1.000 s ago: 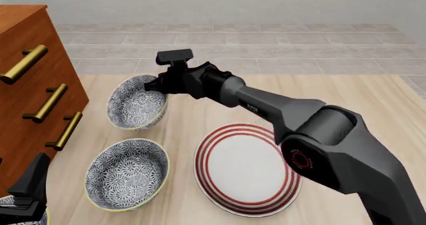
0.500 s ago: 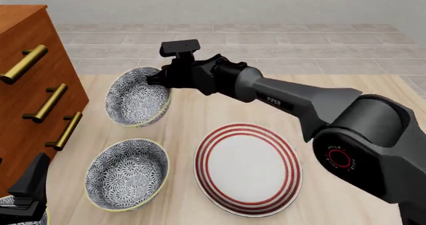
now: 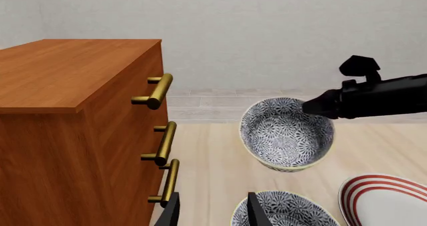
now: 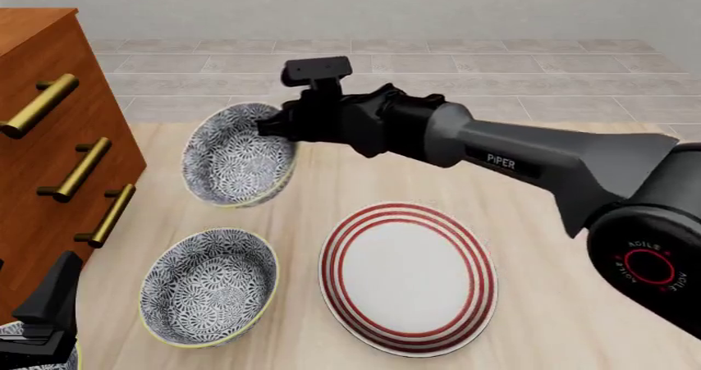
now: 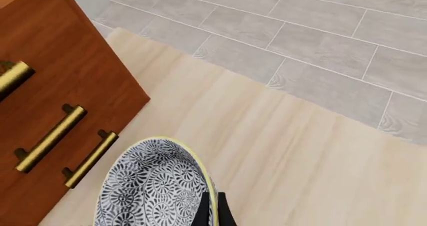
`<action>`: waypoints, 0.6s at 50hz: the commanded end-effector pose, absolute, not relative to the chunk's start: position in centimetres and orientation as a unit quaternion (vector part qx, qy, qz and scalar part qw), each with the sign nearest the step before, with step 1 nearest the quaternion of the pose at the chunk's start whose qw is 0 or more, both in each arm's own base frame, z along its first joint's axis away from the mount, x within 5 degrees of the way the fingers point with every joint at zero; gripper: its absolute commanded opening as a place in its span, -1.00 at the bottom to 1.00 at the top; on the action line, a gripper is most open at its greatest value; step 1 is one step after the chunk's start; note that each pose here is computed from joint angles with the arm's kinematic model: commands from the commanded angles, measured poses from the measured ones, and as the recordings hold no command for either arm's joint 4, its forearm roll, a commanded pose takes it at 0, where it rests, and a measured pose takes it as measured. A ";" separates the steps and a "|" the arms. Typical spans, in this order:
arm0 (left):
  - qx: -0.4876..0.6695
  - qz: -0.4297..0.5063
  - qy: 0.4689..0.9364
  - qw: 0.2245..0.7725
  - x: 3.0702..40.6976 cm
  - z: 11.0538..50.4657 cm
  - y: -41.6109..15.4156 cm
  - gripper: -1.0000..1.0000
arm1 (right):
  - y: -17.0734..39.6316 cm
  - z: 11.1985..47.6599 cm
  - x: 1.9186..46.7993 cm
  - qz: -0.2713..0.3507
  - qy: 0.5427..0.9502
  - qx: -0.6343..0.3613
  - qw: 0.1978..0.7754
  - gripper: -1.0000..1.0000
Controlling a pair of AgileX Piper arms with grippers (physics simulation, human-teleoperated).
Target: Pick up the bowl and put it in the front on the plate.
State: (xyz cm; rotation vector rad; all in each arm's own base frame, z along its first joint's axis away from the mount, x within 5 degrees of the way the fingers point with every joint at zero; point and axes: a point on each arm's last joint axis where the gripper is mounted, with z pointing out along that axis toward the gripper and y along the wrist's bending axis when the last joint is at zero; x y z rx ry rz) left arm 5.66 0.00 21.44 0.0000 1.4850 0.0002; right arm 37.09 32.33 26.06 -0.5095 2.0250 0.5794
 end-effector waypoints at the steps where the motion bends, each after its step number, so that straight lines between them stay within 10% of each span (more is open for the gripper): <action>1: 0.000 0.000 0.676 0.737 5.7 21.4 0.0 1.00 | 30.9 27.2 35.9 0.244 0.824 -0.195 0.473 -1.00; 30: 0.000 0.000 0.676 0.737 5.7 21.4 0.0 1.00 | 26.4 27.9 32.8 0.256 0.820 -0.161 0.486 -1.00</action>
